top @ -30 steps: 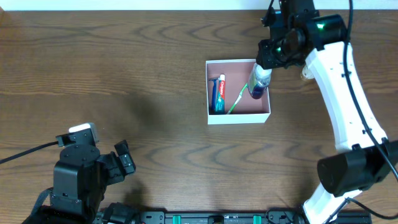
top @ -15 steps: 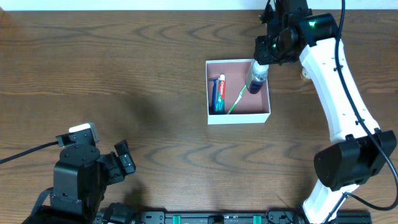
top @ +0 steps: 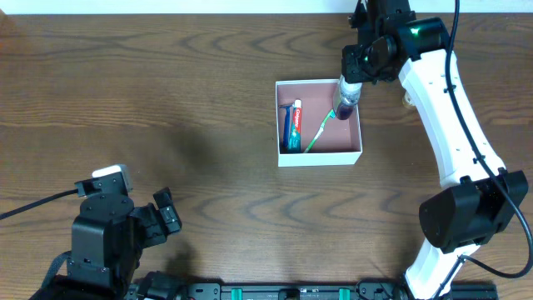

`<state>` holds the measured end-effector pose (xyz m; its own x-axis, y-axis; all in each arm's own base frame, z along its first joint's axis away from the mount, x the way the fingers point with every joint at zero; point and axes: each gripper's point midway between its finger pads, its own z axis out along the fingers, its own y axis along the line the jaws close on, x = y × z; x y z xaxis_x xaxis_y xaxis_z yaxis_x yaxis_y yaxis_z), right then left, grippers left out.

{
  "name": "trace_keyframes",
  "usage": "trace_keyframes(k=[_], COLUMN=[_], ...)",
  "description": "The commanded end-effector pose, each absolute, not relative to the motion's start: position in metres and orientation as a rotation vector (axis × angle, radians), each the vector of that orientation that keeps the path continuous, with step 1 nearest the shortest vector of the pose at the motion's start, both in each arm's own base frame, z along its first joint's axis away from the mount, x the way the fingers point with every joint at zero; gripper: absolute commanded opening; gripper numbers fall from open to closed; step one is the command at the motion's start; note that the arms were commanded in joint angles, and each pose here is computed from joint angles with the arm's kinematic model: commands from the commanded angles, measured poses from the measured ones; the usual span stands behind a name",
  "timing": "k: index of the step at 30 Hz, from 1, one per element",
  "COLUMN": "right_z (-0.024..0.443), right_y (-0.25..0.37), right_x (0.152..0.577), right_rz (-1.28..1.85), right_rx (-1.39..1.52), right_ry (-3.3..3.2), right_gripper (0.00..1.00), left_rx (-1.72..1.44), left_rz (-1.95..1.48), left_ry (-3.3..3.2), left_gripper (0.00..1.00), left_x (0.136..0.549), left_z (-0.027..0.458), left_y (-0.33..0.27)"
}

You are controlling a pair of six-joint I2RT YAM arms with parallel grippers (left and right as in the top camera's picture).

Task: Pack container
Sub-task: 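Lower the pump bottle into the box beside the toothbrush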

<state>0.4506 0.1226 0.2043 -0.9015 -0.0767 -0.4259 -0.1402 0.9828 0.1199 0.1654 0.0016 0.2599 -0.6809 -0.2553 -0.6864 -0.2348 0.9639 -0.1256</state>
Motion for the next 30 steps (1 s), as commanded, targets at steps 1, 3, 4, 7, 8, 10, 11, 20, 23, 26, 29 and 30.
trace_keyframes(k=[1, 3, 4, 7, 8, 10, 11, 20, 23, 26, 29, 30], right_z=[0.209, 0.202, 0.198, 0.19, 0.186, 0.183, 0.181, 0.172, 0.172, 0.172, 0.171, 0.171], right_y=[0.13, 0.13, 0.13, 0.131, 0.131, 0.131, 0.132, 0.132, 0.132, 0.131, 0.129, 0.129], right_x=[0.458, 0.459, 0.46, 0.462, 0.463, 0.465, 0.466, 0.473, 0.474, 0.474, 0.475, 0.475], right_rz=[0.206, 0.203, 0.202, 0.198, 0.196, 0.195, 0.195, 0.185, 0.185, 0.172, 0.157, 0.157], right_rx=[-0.151, -0.152, -0.152, -0.151, -0.152, -0.152, -0.152, -0.15, -0.15, -0.146, -0.143, -0.143], right_ry=[2.674, 2.689, 2.697, 2.712, 2.718, 2.719, 2.721, 2.72, 2.719, 2.717, 2.716, 2.716], right_gripper=[0.3, 0.3, 0.3, 0.3, 0.3, 0.3, 0.3, 0.3, 0.31, 0.31, 0.31, 0.31], left_rx=[-0.363, -0.363, -0.363, -0.363, -0.363, -0.363, -0.363, -0.363, -0.363, -0.363, -0.363, -0.363], left_rz=[-0.027, -0.027, -0.027, -0.027, -0.027, -0.027, -0.027, -0.027, -0.027, -0.027, -0.027, -0.027], left_ry=[2.341, 2.341, 2.341, 2.341, 2.341, 2.341, 2.341, 2.341, 2.341, 2.341, 2.341, 2.341], left_gripper=[0.98, 0.98, 0.98, 0.98, 0.98, 0.98, 0.98, 0.98, 0.98, 0.98, 0.98, 0.98], left_x=[0.165, 0.165, 0.165, 0.165, 0.165, 0.165, 0.165, 0.165, 0.165, 0.165, 0.165, 0.165], left_z=[0.26, 0.26, 0.26, 0.26, 0.26, 0.26, 0.26, 0.26, 0.26, 0.26, 0.26, 0.26], left_y=[0.004, 0.004, 0.004, 0.004, 0.004, 0.004, 0.004, 0.004, 0.004, 0.004, 0.004, 0.004])
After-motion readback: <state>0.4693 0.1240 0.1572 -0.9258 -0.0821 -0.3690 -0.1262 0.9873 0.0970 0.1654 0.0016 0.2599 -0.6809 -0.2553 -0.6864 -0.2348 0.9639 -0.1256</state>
